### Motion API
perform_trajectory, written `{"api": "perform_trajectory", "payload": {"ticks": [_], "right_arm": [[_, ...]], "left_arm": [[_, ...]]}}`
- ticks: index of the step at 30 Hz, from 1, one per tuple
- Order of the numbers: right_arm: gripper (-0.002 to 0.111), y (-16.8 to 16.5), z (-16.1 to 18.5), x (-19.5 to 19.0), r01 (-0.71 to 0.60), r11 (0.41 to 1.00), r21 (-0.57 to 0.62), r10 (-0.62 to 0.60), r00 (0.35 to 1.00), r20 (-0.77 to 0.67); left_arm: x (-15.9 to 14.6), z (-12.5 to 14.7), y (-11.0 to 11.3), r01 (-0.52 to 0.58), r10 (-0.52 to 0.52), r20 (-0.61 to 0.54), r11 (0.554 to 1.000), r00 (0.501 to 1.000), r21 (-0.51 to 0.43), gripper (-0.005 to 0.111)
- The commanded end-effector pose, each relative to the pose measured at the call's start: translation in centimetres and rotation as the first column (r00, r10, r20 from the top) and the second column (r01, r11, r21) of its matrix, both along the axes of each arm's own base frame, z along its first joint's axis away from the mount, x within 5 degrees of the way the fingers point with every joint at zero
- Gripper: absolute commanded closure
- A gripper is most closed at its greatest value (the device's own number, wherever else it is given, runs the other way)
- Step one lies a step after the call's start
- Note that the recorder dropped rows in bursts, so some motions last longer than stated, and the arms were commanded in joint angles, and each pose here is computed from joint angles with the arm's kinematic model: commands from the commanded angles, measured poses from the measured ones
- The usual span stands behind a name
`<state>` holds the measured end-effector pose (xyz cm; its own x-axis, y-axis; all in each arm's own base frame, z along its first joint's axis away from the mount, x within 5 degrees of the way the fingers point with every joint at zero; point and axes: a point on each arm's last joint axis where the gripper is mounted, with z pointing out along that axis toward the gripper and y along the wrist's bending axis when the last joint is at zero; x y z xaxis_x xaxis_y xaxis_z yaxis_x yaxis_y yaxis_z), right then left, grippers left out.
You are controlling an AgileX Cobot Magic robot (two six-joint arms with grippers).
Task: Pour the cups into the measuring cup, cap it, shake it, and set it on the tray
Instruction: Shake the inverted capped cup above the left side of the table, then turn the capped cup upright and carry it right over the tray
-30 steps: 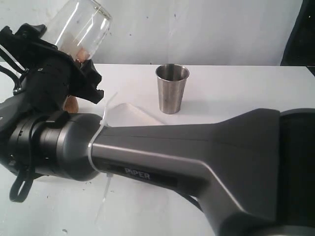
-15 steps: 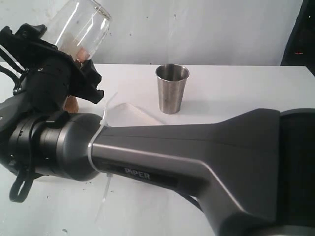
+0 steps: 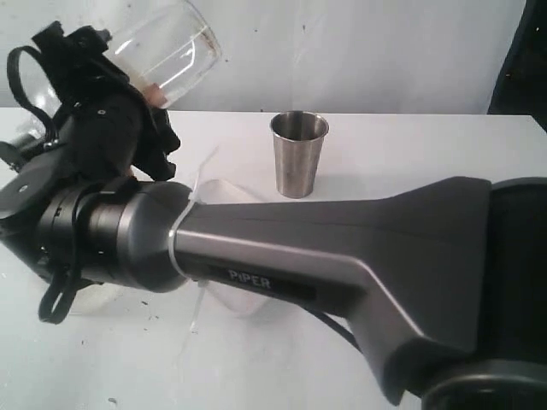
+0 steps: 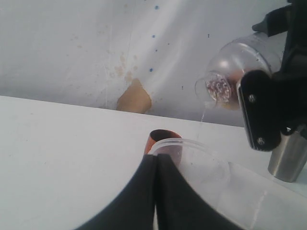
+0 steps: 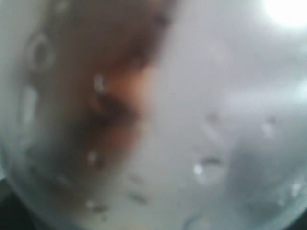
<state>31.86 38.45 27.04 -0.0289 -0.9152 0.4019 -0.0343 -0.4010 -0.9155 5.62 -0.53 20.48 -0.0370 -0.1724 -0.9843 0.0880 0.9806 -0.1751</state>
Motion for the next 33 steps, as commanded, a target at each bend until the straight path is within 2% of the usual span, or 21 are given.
{"api": "perform_trajectory", "payload": {"ticks": [1, 4, 7, 11, 14, 16, 20, 23, 28, 33], "right_arm": [[0.108, -1.4, 2.6, 0.5, 0.022, 0.971, 0.238, -0.027, 0.999, 0.017], [0.108, -2.2, 3.1, 0.6, 0.059, 0.913, 0.403, -0.012, 0.993, -0.118], [0.108, -3.5, 4.2, 0.9, 0.134, 0.789, 0.599, 0.014, 0.972, -0.235], [0.108, -5.9, 5.9, 1.9, 0.274, 0.523, 0.807, 0.072, 0.929, -0.363], [0.108, -7.9, 7.0, 2.6, 0.399, 0.327, 0.857, 0.133, 0.878, -0.459], [0.108, -9.0, 7.1, 3.2, 0.473, 0.221, 0.853, 0.176, 0.841, -0.512], [0.108, -10.1, 6.8, 4.1, 0.562, 0.128, 0.817, 0.266, 0.775, -0.574], [0.108, -10.1, 6.0, 4.2, 0.581, 0.058, 0.812, 0.351, 0.749, -0.561], [0.108, -10.5, 4.4, 3.8, 0.539, -0.016, 0.842, 0.438, 0.761, -0.479], [0.108, -12.0, 2.2, 3.5, 0.501, -0.153, 0.852, 0.510, 0.778, -0.367]], "left_arm": [[0.0, -0.1, 0.0, 0.000, 0.000, 0.002, 1.000, 1.000, -0.003, 0.107], [0.0, -0.1, 0.0, 0.000, 0.000, 0.002, 1.000, 1.000, -0.003, 0.107], [0.0, -0.1, 0.0, 0.000, 0.000, 0.002, 1.000, 1.000, -0.003, 0.107], [0.0, -0.1, 0.0, 0.000, 0.000, 0.002, 1.000, 1.000, -0.003, 0.107], [0.0, -0.1, 0.0, 0.000, 0.000, 0.002, 1.000, 1.000, -0.003, 0.107], [0.0, -0.1, 0.0, 0.000, 0.000, 0.002, 1.000, 1.000, -0.003, 0.107], [0.0, -0.1, 0.0, 0.000, 0.000, 0.002, 1.000, 1.000, -0.003, 0.107], [0.0, -0.1, 0.0, 0.000, 0.000, 0.002, 1.000, 1.000, -0.003, 0.107], [0.0, -0.1, 0.0, 0.000, 0.000, 0.002, 1.000, 1.000, -0.003, 0.107], [0.0, -0.1, 0.0, 0.000, 0.000, 0.002, 1.000, 1.000, -0.003, 0.107]]}}
